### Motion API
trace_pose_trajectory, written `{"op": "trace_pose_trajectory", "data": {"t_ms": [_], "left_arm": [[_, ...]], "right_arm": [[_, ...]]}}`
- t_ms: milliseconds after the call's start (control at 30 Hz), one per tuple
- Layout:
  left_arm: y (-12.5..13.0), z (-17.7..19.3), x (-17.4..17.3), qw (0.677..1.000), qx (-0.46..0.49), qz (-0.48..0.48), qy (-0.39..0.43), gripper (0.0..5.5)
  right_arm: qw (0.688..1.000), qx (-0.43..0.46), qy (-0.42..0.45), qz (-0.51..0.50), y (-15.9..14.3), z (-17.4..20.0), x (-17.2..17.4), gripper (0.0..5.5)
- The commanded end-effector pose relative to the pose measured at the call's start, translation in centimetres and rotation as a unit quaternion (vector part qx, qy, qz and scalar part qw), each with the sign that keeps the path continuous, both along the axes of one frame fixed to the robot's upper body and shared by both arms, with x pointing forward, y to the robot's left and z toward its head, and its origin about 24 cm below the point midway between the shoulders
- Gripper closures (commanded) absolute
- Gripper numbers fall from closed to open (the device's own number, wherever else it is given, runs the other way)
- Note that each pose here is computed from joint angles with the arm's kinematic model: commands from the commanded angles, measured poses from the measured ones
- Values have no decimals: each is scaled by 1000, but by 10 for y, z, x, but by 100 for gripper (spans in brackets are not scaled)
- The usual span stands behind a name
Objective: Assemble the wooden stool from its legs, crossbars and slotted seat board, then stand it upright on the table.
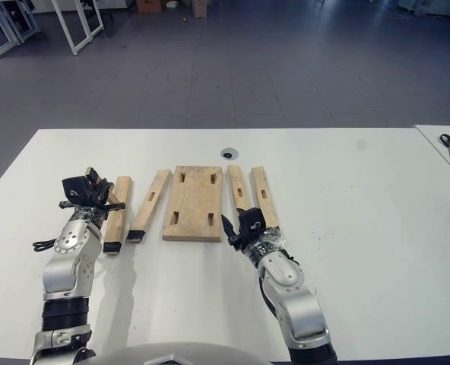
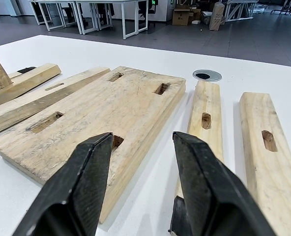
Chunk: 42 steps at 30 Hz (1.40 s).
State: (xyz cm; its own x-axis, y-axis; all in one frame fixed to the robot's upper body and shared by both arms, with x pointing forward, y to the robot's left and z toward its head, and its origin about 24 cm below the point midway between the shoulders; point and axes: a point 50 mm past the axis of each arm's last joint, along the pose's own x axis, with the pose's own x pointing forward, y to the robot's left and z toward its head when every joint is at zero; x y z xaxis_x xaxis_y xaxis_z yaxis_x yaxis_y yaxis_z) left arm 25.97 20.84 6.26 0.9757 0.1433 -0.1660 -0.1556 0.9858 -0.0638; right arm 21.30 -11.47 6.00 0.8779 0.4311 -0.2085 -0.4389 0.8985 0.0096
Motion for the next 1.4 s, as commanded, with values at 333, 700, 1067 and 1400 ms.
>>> {"op": "trace_pose_trajectory", "data": {"t_ms": [333, 700, 1067, 1400], "left_arm": [[-6, 3, -9, 999, 29, -2, 27, 330], [3, 88, 12, 994, 73, 6, -76, 280], [4, 108, 68, 998, 37, -42, -40, 280], [22, 91, 78, 999, 37, -33, 12, 280]], "right_arm": [[1000, -7, -3, -6, -2, 1, 4, 328], [1000, -8, 6, -18, -1, -3, -1, 328], [1000, -15, 9, -20, 1, -4, 1, 328], [1000, -15, 11, -22, 1, -5, 0, 328]]}}
